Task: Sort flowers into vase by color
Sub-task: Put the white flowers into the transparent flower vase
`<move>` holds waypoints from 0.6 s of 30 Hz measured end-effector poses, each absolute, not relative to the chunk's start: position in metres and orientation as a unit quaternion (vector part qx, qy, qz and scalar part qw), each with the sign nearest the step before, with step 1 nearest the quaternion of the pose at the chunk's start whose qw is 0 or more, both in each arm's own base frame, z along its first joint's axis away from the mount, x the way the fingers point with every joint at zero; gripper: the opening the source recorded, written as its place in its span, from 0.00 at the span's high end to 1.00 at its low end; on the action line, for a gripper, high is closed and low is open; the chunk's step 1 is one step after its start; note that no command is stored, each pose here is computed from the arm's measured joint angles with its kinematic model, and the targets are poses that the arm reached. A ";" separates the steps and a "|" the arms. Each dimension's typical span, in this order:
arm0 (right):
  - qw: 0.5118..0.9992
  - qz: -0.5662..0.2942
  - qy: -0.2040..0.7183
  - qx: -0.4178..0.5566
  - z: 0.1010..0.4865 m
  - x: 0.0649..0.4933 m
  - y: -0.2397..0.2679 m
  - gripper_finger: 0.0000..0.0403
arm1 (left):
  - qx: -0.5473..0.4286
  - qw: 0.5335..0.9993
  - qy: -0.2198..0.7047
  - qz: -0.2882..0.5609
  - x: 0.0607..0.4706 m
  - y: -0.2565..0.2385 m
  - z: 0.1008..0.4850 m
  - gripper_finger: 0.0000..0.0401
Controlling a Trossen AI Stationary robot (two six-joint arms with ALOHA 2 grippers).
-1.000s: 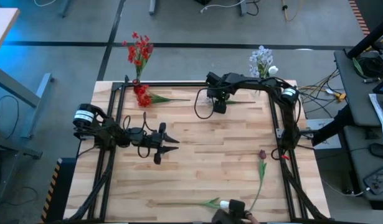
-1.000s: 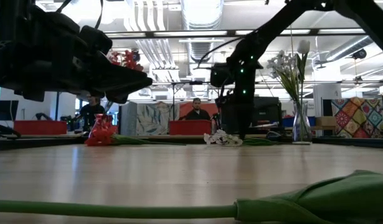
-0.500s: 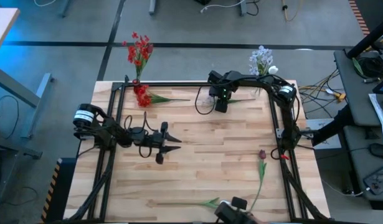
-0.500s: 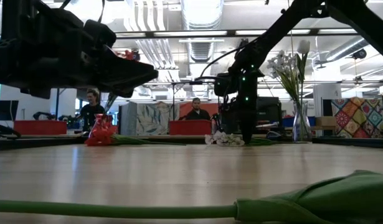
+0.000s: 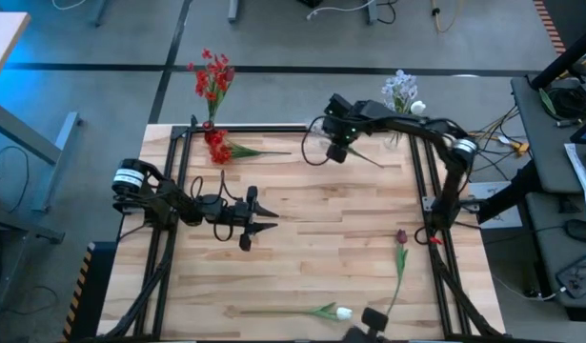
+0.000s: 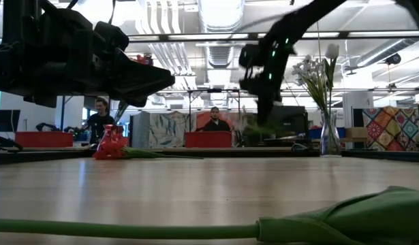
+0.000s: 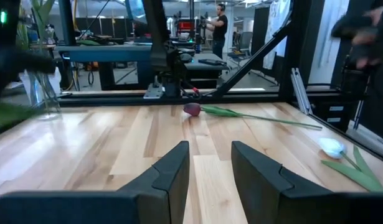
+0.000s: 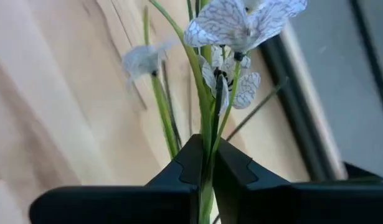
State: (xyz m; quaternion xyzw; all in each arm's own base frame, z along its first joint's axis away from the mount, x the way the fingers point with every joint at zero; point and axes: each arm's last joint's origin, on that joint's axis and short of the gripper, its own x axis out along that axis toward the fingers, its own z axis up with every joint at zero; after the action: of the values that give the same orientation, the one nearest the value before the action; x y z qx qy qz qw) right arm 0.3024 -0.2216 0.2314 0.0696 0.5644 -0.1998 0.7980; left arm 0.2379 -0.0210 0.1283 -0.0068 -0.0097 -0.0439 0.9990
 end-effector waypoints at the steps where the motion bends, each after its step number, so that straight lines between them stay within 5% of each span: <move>1: 0.807 -0.205 0.550 0.068 0.243 0.301 -0.215 0.96 | -0.007 0.999 -0.010 -0.044 0.238 -0.021 0.128 0.74; 10: 0.873 -0.278 0.401 -0.011 0.333 0.273 -0.124 0.96 | -0.005 0.999 -0.010 -0.044 0.238 -0.021 0.128 0.74; 18: 0.898 -0.335 0.285 -0.028 0.356 0.218 -0.041 0.96 | 0.008 0.999 -0.010 -0.043 0.238 -0.021 0.128 0.74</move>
State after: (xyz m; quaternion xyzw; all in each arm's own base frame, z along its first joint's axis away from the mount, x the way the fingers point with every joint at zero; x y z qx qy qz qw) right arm 0.2176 -0.0408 0.3558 -0.0278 0.2853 -0.3347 0.8976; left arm 0.2378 -0.0208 0.1282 0.0076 -0.0098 -0.0434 0.9990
